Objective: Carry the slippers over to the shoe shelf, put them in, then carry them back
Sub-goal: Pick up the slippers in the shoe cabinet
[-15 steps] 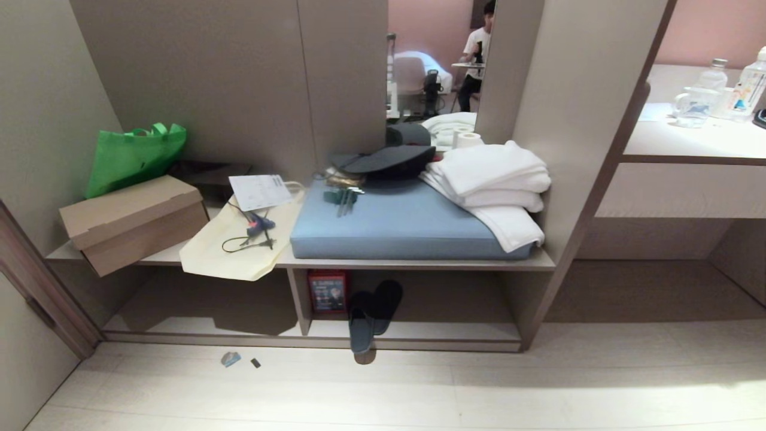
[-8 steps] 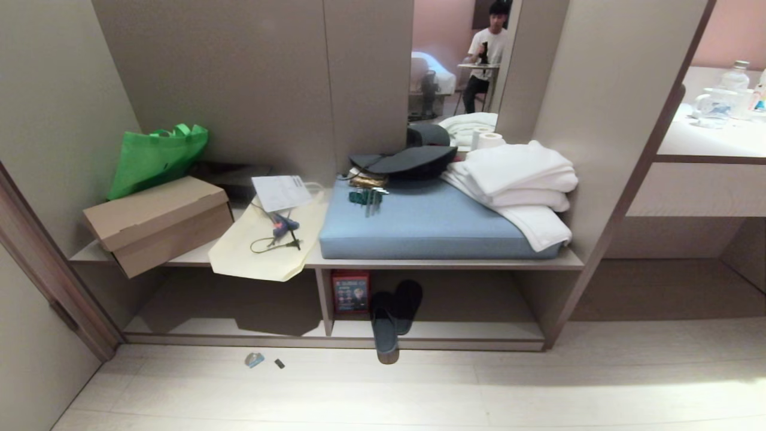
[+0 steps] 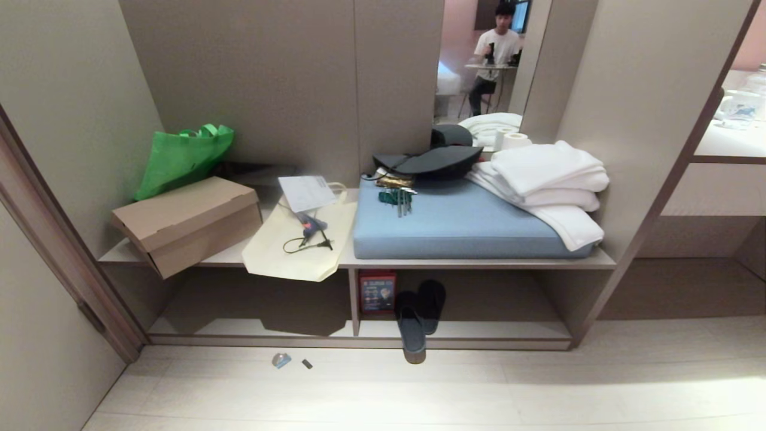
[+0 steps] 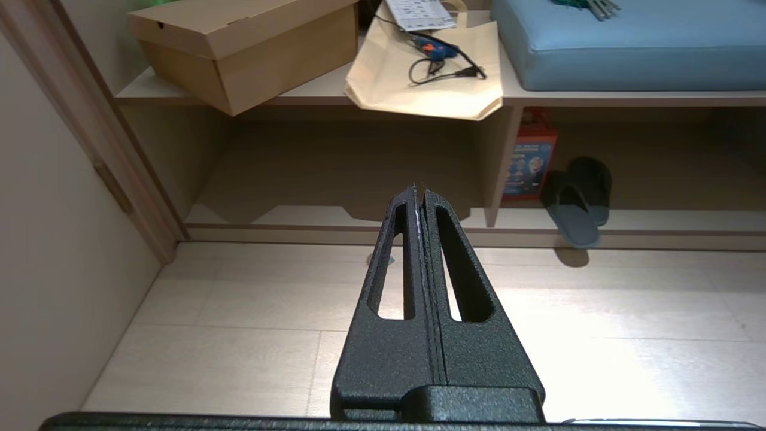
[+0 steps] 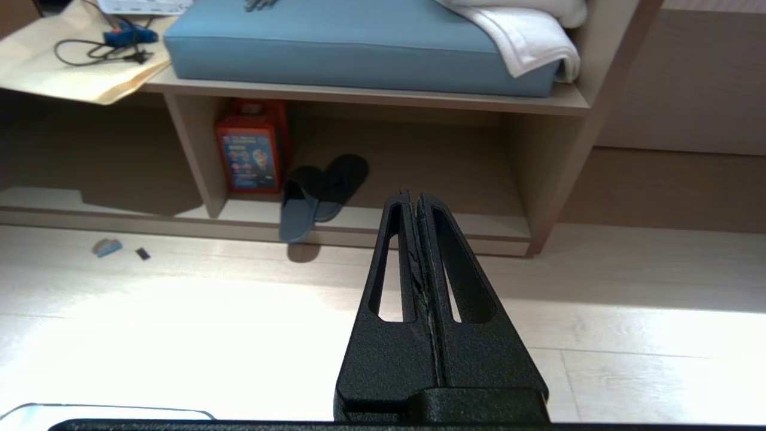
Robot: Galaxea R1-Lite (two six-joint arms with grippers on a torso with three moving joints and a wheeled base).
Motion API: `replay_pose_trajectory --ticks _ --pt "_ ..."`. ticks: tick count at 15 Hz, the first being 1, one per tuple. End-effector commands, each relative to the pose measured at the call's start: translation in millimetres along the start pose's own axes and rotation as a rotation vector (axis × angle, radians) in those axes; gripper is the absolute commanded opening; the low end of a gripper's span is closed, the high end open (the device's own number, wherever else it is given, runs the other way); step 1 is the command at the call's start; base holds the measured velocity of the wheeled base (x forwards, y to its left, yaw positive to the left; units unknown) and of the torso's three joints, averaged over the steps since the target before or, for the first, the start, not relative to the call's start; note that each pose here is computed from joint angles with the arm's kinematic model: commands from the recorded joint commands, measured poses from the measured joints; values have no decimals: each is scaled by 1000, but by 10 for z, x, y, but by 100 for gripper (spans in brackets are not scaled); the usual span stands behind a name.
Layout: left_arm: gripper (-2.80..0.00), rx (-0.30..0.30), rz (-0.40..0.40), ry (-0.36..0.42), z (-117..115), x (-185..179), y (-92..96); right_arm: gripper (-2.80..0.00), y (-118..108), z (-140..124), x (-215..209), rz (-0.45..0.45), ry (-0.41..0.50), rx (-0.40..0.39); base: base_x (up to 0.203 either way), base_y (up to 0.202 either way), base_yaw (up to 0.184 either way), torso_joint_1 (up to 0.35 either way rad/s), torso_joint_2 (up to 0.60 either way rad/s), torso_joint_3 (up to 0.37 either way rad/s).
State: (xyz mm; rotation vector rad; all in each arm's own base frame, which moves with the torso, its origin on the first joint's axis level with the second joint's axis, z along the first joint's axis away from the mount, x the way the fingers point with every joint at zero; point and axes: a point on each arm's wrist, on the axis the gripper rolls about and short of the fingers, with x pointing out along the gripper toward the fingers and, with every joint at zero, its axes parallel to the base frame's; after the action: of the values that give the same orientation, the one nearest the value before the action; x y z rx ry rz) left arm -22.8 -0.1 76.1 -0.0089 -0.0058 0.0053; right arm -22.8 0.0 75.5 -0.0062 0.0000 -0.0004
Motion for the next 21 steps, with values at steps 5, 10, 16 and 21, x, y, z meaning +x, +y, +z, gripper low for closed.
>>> replay_pose_trajectory --ticks 5,10,16,21 --pt "-280 1 1 0 0 0 0 -280 0 0 1 0 2 2 0 197 -2 6 2 2" --pt "-280 3 1 1 1 1 0 -280 0 0 1 0 2 -2 0 73 -1 0 1 1" --pt "-280 4 1 5 -1 0 0 -280 0 0 1 0 2 -5 16 0 0 0 0 0" --pt "-280 4 1 5 -1 -1 0 -280 0 0 1 -1 2 -3 193 0 -2 3 0 4"
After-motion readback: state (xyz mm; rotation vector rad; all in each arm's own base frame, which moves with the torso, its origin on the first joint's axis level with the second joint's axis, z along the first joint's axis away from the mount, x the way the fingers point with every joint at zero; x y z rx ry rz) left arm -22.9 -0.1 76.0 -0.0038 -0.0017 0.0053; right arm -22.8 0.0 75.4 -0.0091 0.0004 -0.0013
